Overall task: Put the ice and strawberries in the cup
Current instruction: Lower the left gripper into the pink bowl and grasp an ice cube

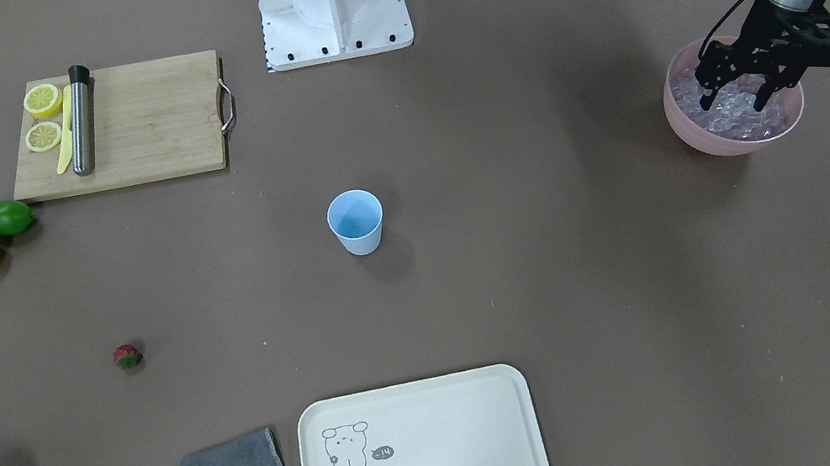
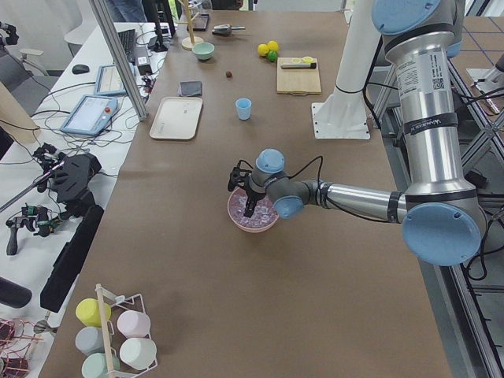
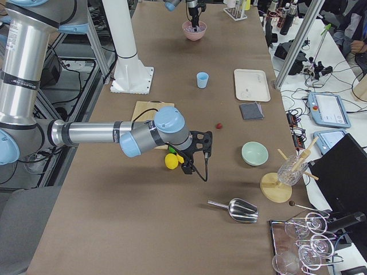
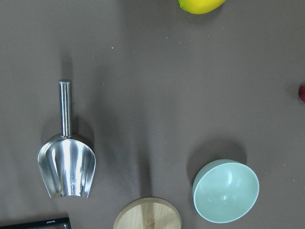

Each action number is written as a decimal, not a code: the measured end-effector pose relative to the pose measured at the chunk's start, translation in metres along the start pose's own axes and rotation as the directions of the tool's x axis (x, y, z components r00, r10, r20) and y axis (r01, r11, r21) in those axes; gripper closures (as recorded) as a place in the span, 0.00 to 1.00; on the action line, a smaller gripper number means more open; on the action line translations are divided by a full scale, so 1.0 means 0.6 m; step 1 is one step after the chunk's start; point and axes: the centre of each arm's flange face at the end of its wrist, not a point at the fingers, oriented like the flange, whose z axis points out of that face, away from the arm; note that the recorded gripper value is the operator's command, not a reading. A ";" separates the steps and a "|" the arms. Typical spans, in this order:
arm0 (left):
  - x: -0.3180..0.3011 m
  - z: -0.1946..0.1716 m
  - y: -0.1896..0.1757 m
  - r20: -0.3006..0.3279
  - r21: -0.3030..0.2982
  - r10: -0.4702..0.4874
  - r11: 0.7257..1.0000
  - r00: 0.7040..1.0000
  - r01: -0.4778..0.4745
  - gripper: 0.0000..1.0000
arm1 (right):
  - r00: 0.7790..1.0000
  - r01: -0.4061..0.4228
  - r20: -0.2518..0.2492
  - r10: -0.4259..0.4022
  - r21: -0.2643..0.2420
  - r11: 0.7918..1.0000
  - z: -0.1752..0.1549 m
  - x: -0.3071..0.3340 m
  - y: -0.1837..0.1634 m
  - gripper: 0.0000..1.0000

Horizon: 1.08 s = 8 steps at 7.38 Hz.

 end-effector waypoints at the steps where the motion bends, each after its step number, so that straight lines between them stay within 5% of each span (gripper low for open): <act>1: -0.002 0.001 0.002 0.001 -0.001 0.004 1.000 1.000 -0.004 0.52 | 1.000 0.000 0.000 0.000 0.000 1.000 0.000 0.000 0.000 0.00; 5: -0.004 -0.002 0.001 0.000 0.001 0.008 1.000 1.000 -0.008 0.98 | 1.000 0.000 -0.001 0.000 0.000 1.000 0.000 0.000 0.000 0.00; 8: -0.003 -0.012 -0.004 -0.009 0.009 0.006 1.000 1.000 -0.006 1.00 | 1.000 0.000 0.000 0.000 -0.001 1.000 0.001 0.000 0.000 0.00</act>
